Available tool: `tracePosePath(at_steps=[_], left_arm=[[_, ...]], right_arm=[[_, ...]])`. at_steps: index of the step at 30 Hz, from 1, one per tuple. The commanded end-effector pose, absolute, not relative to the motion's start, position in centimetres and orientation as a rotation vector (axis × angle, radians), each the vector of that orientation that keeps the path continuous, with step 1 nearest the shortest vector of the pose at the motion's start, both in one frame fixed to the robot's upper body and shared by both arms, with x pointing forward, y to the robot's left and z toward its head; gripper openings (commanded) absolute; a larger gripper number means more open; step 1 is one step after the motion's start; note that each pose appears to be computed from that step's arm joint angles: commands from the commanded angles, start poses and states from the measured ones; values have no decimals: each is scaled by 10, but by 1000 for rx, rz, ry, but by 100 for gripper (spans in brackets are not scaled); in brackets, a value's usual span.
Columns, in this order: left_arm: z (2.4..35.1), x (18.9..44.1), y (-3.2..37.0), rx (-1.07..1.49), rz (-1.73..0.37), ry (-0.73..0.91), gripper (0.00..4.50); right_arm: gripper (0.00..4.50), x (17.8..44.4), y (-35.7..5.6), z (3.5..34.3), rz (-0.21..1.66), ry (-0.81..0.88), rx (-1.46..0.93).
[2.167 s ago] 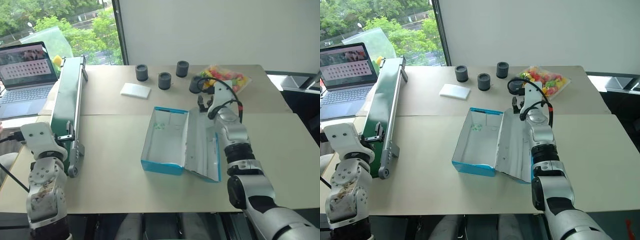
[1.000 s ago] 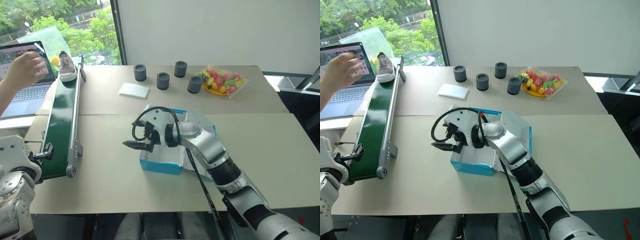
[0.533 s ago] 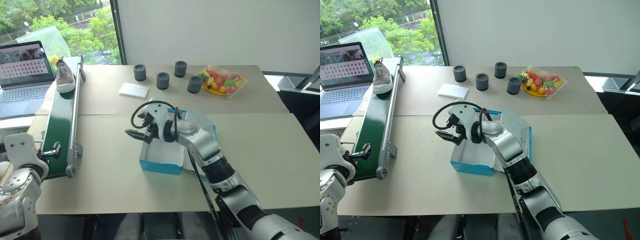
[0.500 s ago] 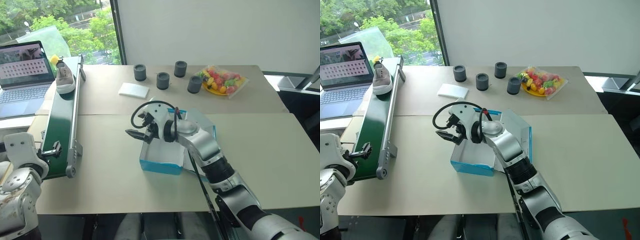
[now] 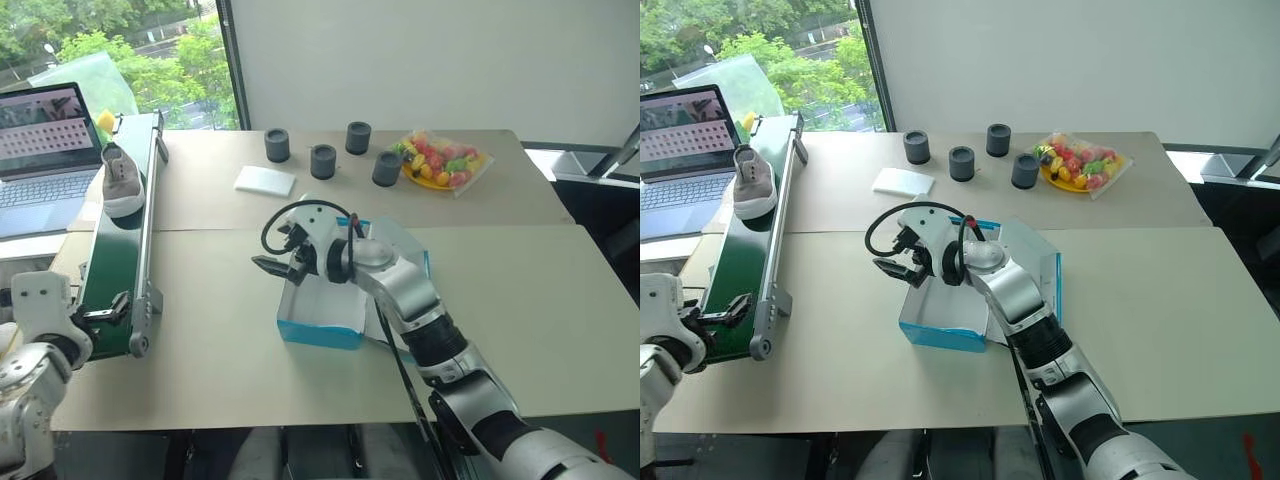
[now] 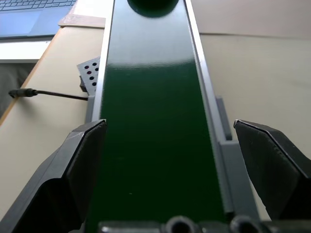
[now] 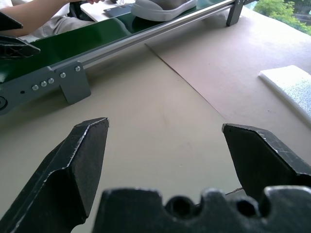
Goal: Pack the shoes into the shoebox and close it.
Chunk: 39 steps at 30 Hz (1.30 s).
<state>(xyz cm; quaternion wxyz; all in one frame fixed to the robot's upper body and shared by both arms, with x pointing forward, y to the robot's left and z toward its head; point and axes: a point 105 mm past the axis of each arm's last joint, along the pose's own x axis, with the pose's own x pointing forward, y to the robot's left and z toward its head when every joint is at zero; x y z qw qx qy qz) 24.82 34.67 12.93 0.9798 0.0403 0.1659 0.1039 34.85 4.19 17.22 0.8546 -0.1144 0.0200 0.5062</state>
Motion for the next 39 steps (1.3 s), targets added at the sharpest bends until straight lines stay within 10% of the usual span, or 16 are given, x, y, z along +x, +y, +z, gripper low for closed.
tracePosePath(at_steps=[1,39], left_arm=[[143,251,352,123,198,295,450],[107,270,333,87,189,361,450]], right_arm=[[444,347,43,187,1059,-18,-241],[444,344,40,191,1040,-33,-222]])
